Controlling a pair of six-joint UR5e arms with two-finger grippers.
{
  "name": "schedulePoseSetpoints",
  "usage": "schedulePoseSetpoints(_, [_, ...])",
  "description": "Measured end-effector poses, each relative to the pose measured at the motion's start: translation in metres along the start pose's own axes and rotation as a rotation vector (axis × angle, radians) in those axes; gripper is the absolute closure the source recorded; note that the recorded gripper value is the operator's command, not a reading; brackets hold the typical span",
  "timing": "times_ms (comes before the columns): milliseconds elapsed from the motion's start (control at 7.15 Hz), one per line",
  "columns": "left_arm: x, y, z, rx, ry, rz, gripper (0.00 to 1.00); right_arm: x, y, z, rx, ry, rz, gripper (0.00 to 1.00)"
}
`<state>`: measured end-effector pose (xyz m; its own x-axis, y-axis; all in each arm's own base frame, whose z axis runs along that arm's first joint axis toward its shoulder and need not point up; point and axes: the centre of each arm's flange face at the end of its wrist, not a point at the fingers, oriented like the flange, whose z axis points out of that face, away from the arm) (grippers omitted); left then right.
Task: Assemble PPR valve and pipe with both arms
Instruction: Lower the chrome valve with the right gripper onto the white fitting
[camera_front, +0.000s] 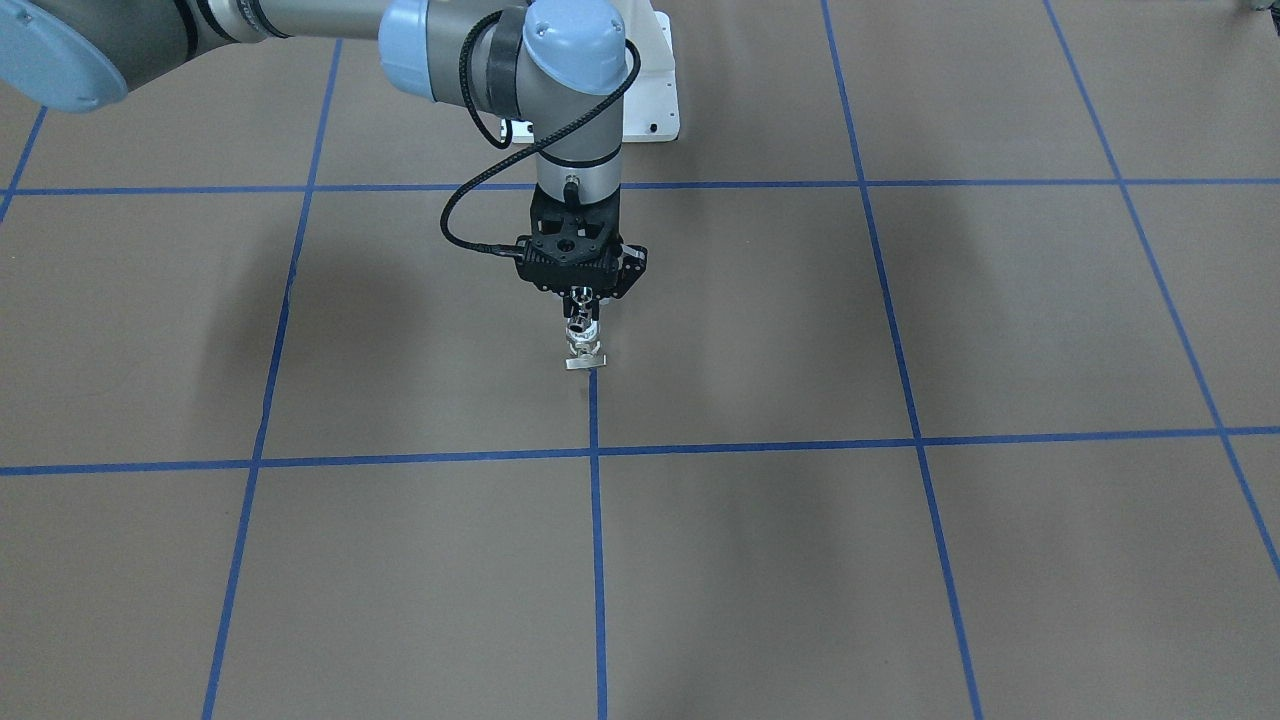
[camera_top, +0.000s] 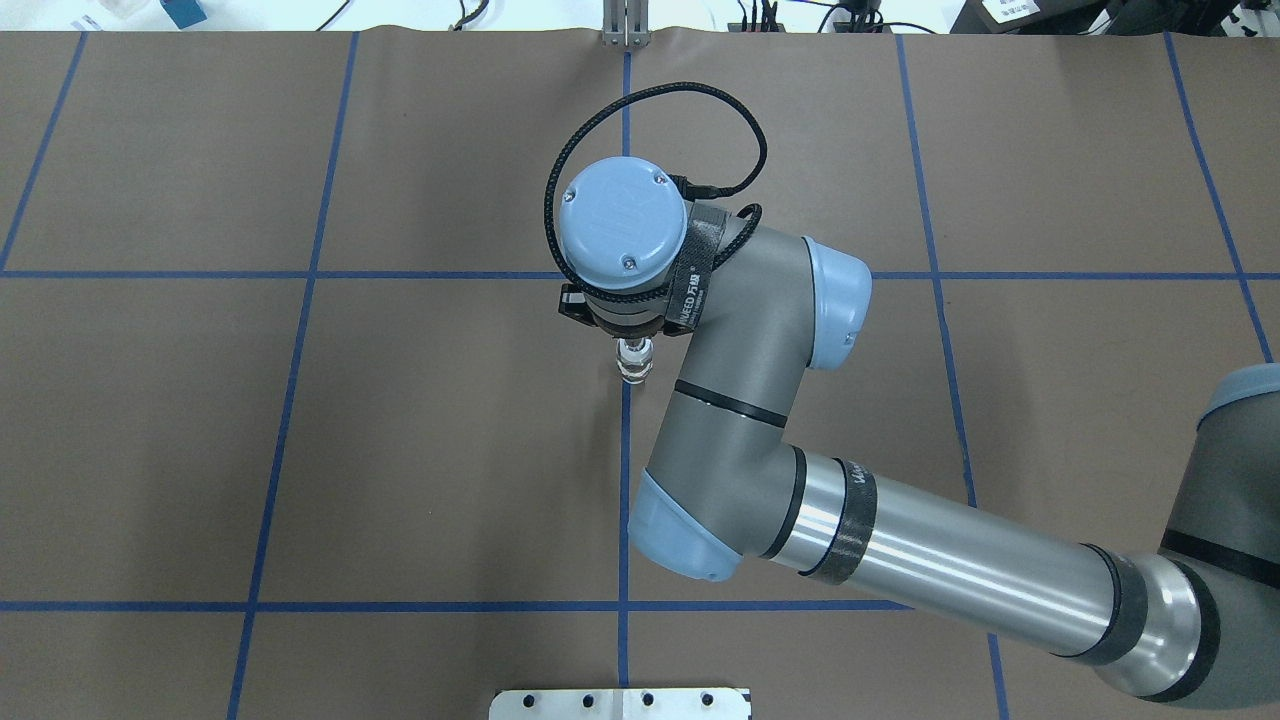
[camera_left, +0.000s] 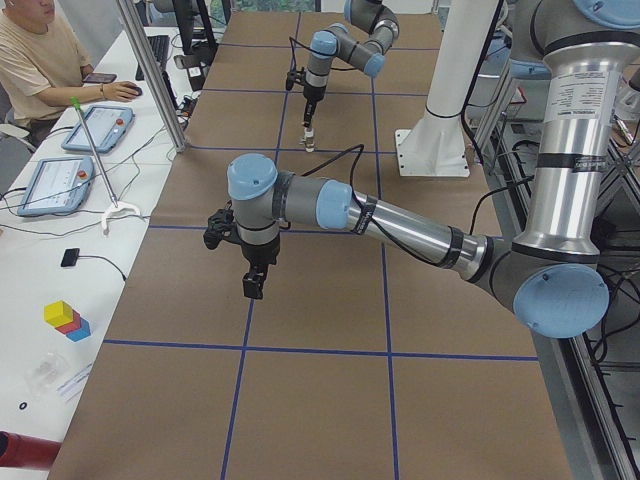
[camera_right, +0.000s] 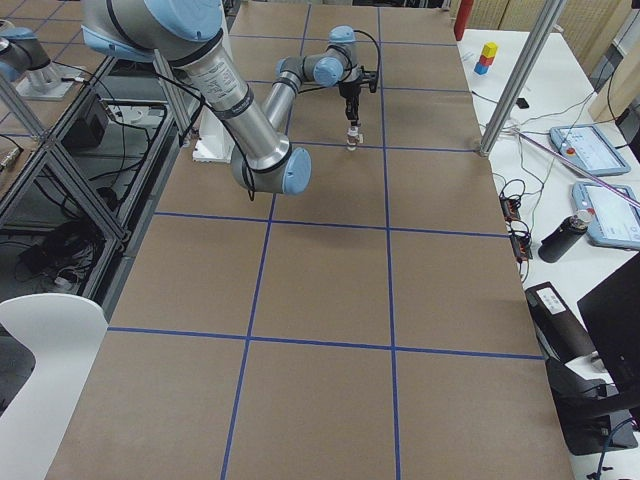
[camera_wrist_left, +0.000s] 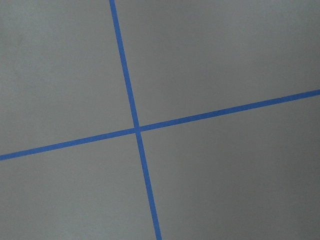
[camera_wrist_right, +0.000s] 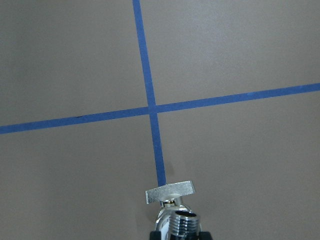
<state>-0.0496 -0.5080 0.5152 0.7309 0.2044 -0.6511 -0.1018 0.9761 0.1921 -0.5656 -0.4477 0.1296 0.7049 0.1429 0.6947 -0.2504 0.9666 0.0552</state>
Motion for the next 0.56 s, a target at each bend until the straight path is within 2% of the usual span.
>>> schedulePoseSetpoints(559, [-0.0005,0.0001,-0.0001,0.0,0.0,-0.001,0.0,0.0009,0.0012,0.0018,-0.002,0.003,-0.002,0.75])
